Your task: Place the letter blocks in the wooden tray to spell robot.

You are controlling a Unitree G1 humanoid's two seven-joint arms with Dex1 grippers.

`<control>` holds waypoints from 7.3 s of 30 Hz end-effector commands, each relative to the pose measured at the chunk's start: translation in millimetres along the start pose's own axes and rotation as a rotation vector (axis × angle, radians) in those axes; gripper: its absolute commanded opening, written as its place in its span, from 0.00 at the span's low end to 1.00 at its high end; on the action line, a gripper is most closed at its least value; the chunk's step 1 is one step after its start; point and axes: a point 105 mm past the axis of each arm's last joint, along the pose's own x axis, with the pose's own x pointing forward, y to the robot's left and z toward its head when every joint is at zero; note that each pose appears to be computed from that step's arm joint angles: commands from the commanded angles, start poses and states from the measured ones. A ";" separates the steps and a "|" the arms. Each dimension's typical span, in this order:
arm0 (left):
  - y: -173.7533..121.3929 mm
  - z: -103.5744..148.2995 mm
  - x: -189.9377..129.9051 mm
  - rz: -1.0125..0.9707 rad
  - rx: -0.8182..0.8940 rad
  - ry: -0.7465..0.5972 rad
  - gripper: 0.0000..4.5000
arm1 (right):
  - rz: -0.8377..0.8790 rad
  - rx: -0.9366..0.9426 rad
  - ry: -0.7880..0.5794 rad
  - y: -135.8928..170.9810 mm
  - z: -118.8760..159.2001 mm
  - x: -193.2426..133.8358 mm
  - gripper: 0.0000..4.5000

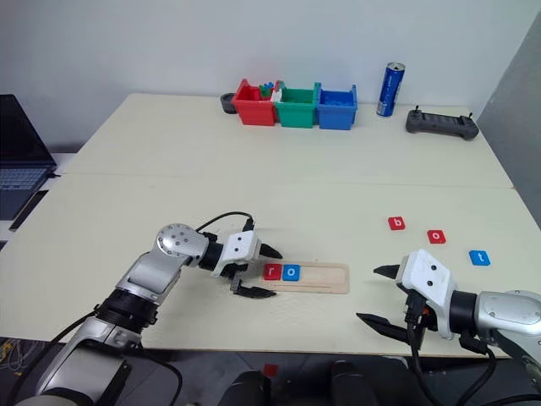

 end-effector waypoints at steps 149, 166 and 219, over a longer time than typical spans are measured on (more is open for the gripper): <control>1.7 70.6 -59.6 0.323 -0.008 -0.293 1.00 | -0.943 0.436 -0.070 -157.6 -27.5 63.5 1.00; -0.9 70.4 -57.0 0.327 -0.013 -0.289 1.00 | -0.914 0.481 -0.020 -162.2 -50.0 80.4 0.36; -12.4 53.7 -54.3 0.324 -0.036 -0.252 1.00 | -0.127 -0.056 0.051 -73.3 -19.5 19.2 1.00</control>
